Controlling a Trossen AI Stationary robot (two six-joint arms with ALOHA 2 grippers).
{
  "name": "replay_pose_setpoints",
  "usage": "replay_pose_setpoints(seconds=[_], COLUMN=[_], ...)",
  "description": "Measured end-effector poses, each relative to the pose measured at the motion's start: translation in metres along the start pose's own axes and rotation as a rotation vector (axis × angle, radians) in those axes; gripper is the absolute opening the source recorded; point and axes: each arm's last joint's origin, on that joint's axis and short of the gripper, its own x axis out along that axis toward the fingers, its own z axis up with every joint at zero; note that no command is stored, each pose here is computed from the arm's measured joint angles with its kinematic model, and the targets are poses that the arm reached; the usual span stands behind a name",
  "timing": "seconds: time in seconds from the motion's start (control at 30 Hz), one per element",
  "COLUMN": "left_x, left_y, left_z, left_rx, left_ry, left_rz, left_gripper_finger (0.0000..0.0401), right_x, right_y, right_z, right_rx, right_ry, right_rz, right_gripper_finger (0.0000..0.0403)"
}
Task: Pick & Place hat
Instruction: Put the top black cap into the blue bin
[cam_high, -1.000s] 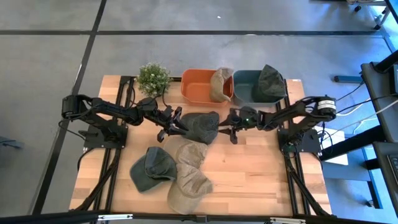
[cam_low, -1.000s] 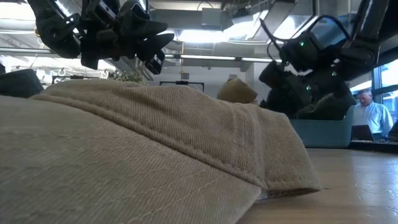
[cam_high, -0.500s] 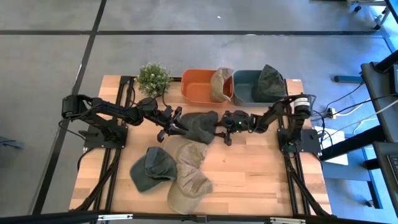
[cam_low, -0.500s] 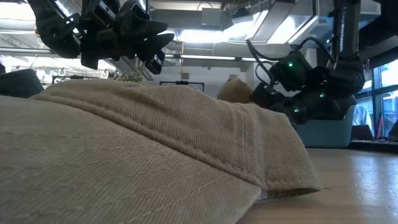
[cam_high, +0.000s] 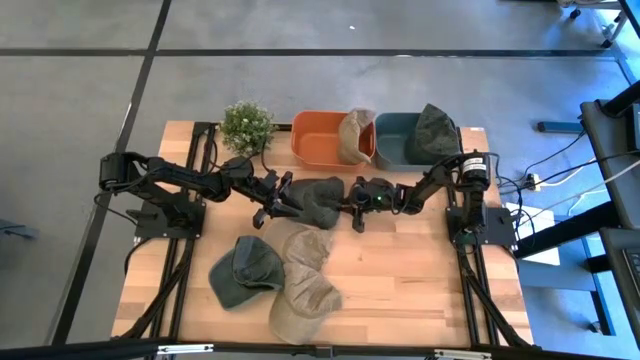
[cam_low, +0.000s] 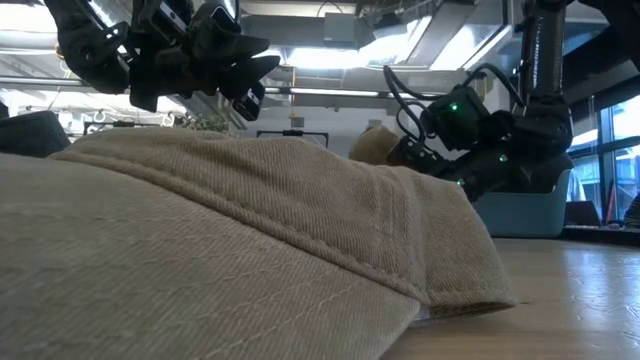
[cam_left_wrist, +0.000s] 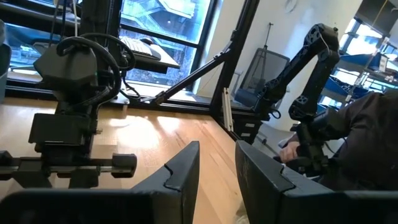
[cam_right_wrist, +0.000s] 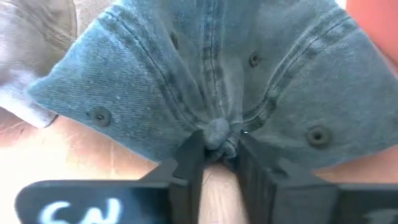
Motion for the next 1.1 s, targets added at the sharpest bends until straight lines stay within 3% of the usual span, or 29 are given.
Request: replay_pose_setpoints(seconds=[0.13,0.3,0.6,0.87,1.1], left_x=[0.0,0.0,0.0,0.0,0.0], left_y=[0.0,0.0,0.0,0.0,0.0], left_z=[0.0,0.0,0.0,-0.001,-0.002], left_rx=[0.0,-0.005,-0.006,-0.004,-0.012], left_ry=[0.0,0.001,0.004,0.005,0.015], left_rz=[0.0,0.0,0.001,0.001,0.004], left_gripper_finger=[0.01,0.01,0.01,0.01,0.01], right_x=[-0.001,-0.011,-0.068,-0.123,-0.171], right_y=[0.001,0.003,0.007,0.017,0.022], right_z=[0.0,0.012,0.059,0.123,0.192], right_rx=[0.003,0.007,-0.052,-0.167,-0.249], right_ry=[-0.014,-0.005,0.009,0.026,0.043], right_rz=[0.02,0.069,-0.02,-0.106,-0.109], right_gripper_finger=[0.0054,0.0053,0.0052,0.0051,0.0051])
